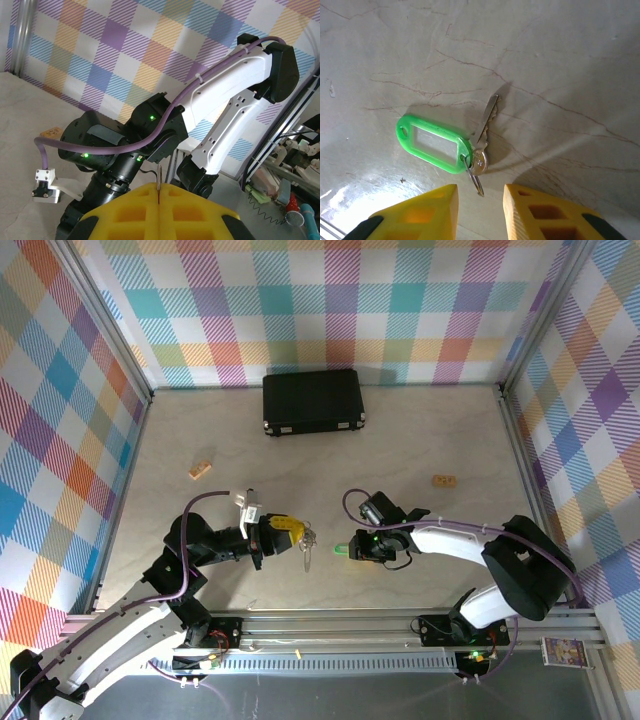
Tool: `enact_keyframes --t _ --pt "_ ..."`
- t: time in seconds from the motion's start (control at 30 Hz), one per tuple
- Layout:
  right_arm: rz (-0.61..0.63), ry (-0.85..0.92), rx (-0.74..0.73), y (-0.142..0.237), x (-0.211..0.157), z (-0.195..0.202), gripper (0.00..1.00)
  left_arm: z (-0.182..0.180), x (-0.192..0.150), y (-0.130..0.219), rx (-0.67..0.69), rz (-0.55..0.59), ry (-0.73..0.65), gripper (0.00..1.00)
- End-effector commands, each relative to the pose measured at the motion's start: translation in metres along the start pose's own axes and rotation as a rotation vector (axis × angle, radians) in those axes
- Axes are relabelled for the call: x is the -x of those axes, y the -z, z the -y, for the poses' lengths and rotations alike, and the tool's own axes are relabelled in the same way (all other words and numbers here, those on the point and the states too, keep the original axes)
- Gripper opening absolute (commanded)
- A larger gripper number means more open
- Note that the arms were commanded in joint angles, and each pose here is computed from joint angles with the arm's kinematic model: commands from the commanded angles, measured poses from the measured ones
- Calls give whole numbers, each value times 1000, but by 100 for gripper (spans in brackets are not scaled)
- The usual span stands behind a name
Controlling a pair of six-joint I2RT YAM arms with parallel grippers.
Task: Put the keys on the keyring
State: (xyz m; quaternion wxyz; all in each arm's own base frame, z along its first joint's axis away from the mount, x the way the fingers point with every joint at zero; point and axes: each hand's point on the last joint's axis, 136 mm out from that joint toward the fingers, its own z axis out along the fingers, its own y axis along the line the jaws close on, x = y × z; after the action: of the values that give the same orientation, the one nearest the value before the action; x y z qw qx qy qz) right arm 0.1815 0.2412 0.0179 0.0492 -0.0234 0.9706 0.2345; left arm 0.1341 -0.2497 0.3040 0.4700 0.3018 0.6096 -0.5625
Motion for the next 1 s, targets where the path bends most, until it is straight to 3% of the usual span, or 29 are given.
enact_keyframes --t 0.0,0.63,0.97 --pt "41 18 -12 -9 10 2 28 3 11 2 -18 45 -24 0" --pt "15 92 -31 -3 11 -3 4 -2 6 1 -8 35 -15 0" --pt "-231 114 -240 20 -24 25 0 -12 0 6 61 29 -16 0"
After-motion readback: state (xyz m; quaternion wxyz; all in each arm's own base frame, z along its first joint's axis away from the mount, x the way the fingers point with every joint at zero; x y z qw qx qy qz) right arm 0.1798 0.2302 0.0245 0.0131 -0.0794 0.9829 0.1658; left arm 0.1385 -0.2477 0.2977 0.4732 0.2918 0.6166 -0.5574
